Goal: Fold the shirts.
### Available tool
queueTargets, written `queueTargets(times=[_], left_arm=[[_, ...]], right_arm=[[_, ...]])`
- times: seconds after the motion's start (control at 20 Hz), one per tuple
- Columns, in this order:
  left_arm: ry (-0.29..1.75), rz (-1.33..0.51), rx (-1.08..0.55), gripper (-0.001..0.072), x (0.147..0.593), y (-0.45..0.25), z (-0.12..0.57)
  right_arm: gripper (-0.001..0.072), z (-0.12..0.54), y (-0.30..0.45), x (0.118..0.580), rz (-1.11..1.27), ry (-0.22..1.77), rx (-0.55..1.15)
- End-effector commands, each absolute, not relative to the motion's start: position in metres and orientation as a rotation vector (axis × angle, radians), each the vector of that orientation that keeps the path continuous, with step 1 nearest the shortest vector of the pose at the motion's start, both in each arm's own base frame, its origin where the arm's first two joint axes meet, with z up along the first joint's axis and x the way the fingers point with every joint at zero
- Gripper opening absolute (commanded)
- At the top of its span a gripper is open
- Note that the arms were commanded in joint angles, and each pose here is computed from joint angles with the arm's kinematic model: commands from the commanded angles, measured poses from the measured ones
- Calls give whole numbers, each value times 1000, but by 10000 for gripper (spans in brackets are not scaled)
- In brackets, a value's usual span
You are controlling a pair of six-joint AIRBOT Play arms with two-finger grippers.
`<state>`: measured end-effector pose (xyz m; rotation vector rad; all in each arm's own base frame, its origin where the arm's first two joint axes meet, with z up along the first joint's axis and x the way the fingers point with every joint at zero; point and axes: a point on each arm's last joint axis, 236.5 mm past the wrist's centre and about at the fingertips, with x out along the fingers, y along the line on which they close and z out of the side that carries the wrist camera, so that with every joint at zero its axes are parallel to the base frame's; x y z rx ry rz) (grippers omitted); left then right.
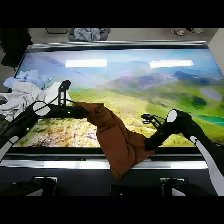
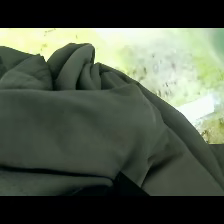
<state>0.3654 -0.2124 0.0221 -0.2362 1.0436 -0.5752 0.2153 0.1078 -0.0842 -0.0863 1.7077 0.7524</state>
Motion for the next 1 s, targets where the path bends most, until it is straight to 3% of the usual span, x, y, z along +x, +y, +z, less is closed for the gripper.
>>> queueTargets(times=[0.0,0.2,0.35,0.45,0.55,0.7,0.95], left_arm=[[1037,-573,-239,34,368,-211,25],[812,-591,-196,34,398,-199,110],[484,-552,-176,34,405,-163,251],[286,-500,-169,33,378,-132,335],[172,-444,-211,33,340,-107,382],[160,-471,-199,33,283,-109,398],[230,-449,-78,33,228,-104,381]], right_arm=[[41,-85,114,223,762,1684,-60],[40,-4,79,302,627,1367,-349],[38,185,16,369,283,866,-651],[40,334,-21,352,24,507,-721],[40,436,-34,297,-113,223,-669],[40,455,-28,240,-89,148,-523],[40,402,-37,208,-54,385,-555]])
